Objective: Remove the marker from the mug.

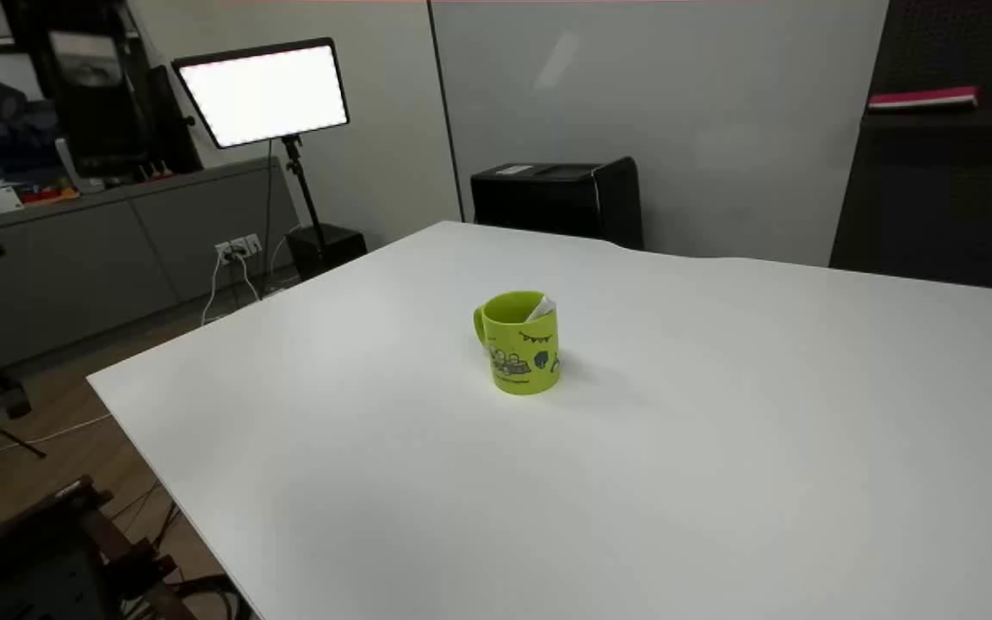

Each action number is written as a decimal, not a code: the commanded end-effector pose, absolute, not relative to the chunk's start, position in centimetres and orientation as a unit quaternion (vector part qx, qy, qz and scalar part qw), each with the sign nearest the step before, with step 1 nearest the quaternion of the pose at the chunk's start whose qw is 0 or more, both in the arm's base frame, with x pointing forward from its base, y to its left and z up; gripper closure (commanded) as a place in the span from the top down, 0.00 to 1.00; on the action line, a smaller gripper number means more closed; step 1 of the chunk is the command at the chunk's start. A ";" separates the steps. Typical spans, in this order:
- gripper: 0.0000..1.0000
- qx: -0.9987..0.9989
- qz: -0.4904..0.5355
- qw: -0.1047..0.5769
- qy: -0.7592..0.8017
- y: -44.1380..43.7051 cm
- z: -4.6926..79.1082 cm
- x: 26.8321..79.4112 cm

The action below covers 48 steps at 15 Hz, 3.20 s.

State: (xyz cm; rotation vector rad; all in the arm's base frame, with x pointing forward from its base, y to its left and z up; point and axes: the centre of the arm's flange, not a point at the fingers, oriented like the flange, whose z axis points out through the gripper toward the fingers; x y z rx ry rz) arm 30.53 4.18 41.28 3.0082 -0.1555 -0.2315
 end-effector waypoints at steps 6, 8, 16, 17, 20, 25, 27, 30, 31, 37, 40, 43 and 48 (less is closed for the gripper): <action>1.00 0.994 -0.076 0.060 -0.051 4.2 41.3 30.5; 1.00 0.994 -0.076 0.060 -0.051 4.2 41.3 30.5; 1.00 0.994 -0.076 0.060 -0.051 4.2 41.3 30.5; 1.00 0.994 -0.076 0.060 -0.051 4.2 41.3 30.5; 1.00 0.995 -0.048 0.064 -0.054 3.7 39.9 32.8; 1.00 0.997 0.026 0.046 -0.049 3.5 38.5 37.5; 1.00 0.997 0.045 0.022 -0.051 3.0 37.8 39.4; 1.00 0.994 0.065 -0.002 -0.086 1.6 37.0 42.5; 1.00 0.992 0.068 -0.004 -0.103 1.0 36.7 43.6; 1.00 0.980 0.088 -0.016 -0.177 -2.6 35.5 50.2; 1.00 0.972 0.082 -0.024 -0.219 -3.0 34.2 53.2; 1.00 0.967 0.074 -0.024 -0.241 -2.4 32.7 55.6; 1.00 0.966 0.052 -0.023 -0.251 -0.1 29.8 58.4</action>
